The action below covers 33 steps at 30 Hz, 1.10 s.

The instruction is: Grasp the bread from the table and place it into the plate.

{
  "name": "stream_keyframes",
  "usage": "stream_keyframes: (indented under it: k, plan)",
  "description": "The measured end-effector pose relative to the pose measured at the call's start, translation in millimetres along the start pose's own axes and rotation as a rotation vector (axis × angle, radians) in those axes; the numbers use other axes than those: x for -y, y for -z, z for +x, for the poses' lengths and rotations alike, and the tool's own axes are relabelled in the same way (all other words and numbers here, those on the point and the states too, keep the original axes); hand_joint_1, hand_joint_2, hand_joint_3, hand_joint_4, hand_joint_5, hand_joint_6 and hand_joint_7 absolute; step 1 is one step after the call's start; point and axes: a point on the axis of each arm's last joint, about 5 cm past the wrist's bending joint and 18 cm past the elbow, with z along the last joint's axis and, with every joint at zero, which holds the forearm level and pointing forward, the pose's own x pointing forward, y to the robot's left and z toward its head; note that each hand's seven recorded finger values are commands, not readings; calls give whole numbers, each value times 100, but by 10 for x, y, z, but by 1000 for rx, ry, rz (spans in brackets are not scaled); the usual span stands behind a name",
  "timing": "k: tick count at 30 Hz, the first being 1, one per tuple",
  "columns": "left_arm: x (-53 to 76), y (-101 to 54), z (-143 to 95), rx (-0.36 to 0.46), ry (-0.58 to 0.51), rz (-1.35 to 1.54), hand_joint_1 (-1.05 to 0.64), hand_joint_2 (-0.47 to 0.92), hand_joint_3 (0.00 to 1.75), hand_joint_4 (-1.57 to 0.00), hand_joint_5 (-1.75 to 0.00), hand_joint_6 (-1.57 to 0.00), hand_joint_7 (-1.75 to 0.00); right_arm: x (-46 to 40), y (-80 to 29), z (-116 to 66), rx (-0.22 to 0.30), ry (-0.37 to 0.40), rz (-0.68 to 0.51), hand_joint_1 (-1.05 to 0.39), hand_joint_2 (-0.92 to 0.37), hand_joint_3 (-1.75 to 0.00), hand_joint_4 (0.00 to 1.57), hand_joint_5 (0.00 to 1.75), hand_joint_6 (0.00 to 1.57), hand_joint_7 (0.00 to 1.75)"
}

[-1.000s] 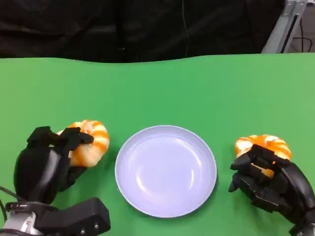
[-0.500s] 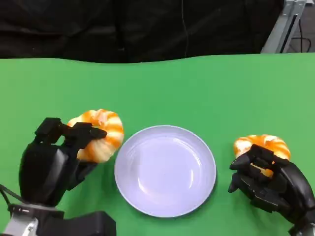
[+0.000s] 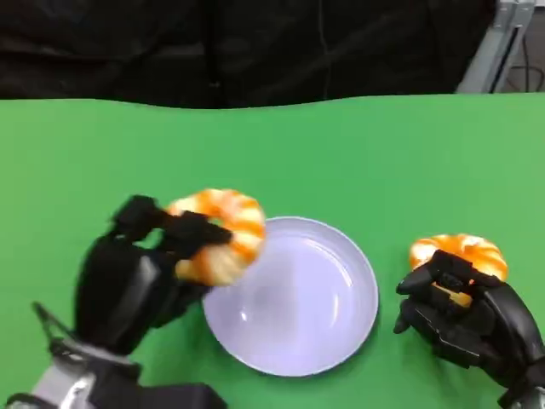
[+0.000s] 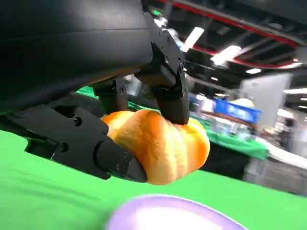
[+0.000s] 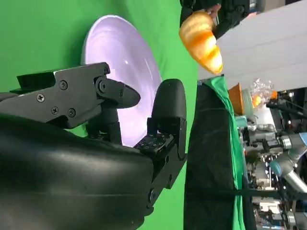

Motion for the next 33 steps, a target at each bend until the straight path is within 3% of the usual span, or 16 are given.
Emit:
stream_keyframes:
  k: [9,19,24,33]
  plan:
    - [66,-124,144,82,49,-73,-11,88,9,-66,-135,-80,-92,0,0,-1,0,1,0,4,-88,-56,49,166,57,118]
    - [226,-102,219,66,142,-128,-6,87,5,-66,-138,-81,-97,-1,1,-1,0,2,1,5,-88,-55,49,166,57,119]
    - [286,-92,225,50,184,-141,-6,89,4,-69,-129,-81,-91,-1,1,-1,1,2,1,5,-88,-55,48,168,57,119]
    - [336,-21,264,34,259,-134,-10,92,4,-63,-133,-82,-85,-2,-18,9,11,-2,-6,3,-87,-56,48,169,58,120]
